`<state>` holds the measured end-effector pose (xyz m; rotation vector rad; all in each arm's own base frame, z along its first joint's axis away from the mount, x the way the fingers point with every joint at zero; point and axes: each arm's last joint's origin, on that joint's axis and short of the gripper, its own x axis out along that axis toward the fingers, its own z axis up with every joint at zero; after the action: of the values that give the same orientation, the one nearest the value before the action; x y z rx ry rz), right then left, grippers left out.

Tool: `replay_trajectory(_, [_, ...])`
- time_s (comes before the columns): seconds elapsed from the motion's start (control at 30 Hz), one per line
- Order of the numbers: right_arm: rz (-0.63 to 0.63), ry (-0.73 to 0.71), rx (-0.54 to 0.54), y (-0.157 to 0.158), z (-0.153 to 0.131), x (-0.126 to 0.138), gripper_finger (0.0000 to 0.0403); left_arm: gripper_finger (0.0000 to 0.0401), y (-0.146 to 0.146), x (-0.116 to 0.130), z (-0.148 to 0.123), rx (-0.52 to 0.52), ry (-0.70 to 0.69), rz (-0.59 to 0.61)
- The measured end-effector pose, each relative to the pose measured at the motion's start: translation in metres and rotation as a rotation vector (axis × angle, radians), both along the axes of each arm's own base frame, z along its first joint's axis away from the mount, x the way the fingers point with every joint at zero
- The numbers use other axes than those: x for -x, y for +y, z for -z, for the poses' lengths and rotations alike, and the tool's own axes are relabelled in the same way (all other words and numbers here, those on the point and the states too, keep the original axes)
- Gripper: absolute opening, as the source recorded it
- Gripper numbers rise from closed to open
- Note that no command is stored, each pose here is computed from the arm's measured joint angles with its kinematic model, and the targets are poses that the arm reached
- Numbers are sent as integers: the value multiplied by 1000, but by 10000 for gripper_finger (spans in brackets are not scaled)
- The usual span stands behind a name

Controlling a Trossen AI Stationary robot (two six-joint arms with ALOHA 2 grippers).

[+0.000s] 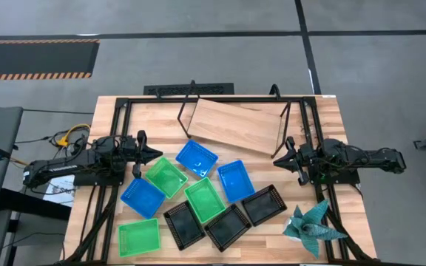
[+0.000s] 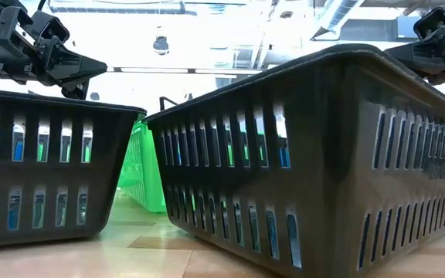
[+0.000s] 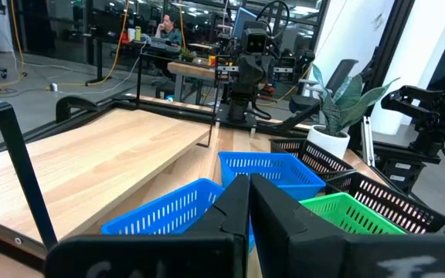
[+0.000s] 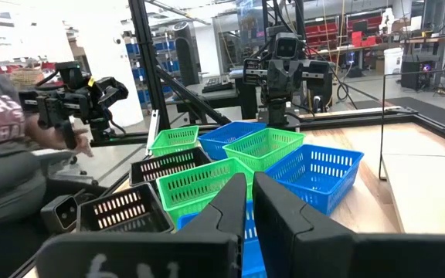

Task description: Stack baskets on shelf by color

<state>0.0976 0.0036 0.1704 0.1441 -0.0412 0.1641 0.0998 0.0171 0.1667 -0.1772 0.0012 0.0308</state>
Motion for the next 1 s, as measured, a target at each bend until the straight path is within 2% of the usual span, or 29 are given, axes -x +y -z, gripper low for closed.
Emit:
replay_trajectory(0.3, [0,0,2,0,0,0,50,0,0,0,-1,5,-11,0])
replay_trajectory(0.53, [5,-15,69,0,0,0,50,0,0,0,0,79,-6,0])
replay_trajectory(0.7, [3,-24,37,0,-2,0,50,0,0,0,-2,143,-21,1])
replay_trajectory(0.83, [3,-63,24,0,-6,0,50,0,0,0,-9,164,-96,8])
replay_trajectory(1.0, [-20,-108,-126,0,-16,2,50,0,0,1,-16,254,-166,29])
